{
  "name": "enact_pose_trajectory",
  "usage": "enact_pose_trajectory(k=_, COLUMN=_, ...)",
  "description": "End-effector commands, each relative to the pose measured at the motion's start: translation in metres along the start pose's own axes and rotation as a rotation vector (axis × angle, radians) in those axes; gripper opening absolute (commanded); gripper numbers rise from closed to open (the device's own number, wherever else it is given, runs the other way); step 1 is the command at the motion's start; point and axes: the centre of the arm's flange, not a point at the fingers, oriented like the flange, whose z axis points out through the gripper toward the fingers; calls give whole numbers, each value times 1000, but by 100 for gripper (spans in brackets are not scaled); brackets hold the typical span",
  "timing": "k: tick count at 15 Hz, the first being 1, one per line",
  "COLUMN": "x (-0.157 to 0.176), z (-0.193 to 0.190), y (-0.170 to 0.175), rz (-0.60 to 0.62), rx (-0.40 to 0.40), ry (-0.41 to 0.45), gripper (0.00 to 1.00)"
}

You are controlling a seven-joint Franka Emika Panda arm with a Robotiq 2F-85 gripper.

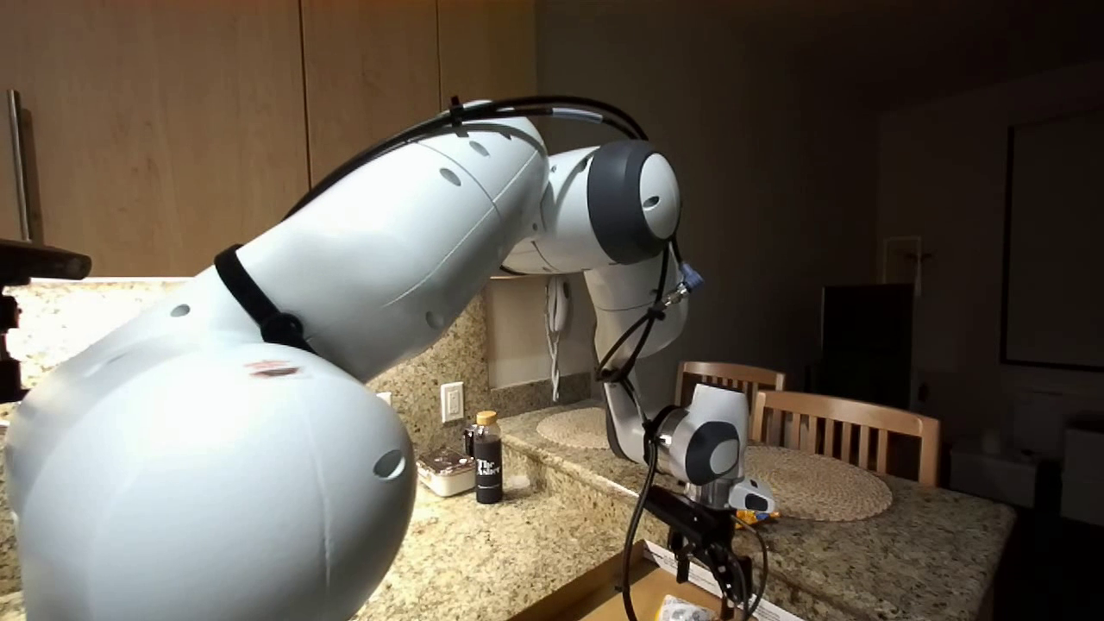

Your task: Pick up the packets on the lower counter and put them on the upper counter

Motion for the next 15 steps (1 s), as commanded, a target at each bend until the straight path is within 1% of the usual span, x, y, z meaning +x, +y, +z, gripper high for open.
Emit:
enact_pose_trajectory(k=1, x=11, z=12, y=-7, rz=15, rx=-2, ry=-15, gripper=100)
enact_pose_trajectory(k=2, x=13, z=16, y=-8, rz=6, rx=-6, ry=-25, gripper=100)
enact_pose_trajectory(k=3, x=14, z=19, y=-10, rz=-4, rx=-8, ry=-37, gripper=75)
enact_pose_trajectory(k=4, x=15, z=21, y=-11, rz=-7, rx=-16, ry=-49, gripper=74)
enact_pose_trajectory(k=10, x=23, z=29, y=-18, rz=-25, rx=-23, ry=-102, gripper=33)
enact_pose_trajectory(k=14, x=24, z=26, y=-19, rz=-35, rx=-26, ry=-108, gripper=8)
enact_pose_trajectory(k=15, x=24, z=25, y=-19, rz=-43, rx=-27, ry=-108, gripper=8)
